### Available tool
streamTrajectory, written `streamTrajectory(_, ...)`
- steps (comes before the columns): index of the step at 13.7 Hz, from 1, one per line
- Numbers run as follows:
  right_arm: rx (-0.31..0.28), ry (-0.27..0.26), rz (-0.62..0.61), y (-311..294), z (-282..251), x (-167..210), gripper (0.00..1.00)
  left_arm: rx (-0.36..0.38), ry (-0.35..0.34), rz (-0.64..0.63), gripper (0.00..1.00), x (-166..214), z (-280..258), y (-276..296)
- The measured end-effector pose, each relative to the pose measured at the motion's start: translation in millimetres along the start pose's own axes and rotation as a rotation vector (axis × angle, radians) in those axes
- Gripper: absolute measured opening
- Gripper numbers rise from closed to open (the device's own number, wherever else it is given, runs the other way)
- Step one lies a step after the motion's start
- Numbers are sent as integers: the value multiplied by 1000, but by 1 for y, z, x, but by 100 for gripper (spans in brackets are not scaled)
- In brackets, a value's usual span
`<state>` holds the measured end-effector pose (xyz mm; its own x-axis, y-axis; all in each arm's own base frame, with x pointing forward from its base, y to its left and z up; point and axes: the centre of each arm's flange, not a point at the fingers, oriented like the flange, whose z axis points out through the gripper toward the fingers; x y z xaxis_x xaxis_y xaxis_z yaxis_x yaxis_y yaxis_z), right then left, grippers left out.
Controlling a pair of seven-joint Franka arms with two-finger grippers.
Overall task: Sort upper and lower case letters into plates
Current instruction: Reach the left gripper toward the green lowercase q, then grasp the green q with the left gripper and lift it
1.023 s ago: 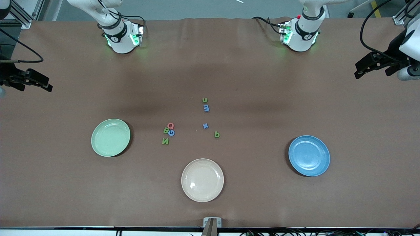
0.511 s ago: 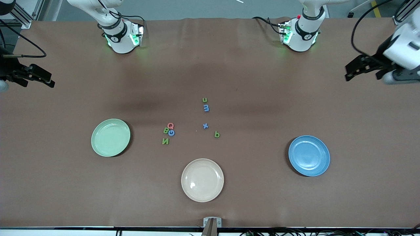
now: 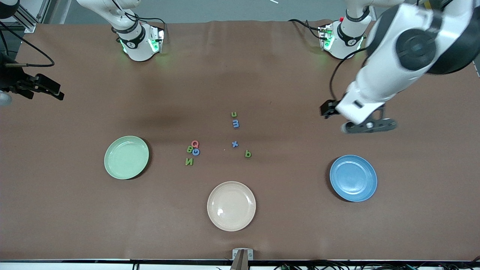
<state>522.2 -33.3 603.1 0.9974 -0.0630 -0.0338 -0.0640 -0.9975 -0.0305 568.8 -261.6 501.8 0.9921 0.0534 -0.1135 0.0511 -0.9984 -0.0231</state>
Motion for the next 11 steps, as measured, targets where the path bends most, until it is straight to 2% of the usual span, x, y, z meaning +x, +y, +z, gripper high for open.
streamTrajectory(6,-3,-12,-5,0,2,-1,100,-66,36,95,98,18,134,116)
streamTrajectory(11,-17,-14,-6,2,3,-1,100,-123,76,101,93,10,235,183)
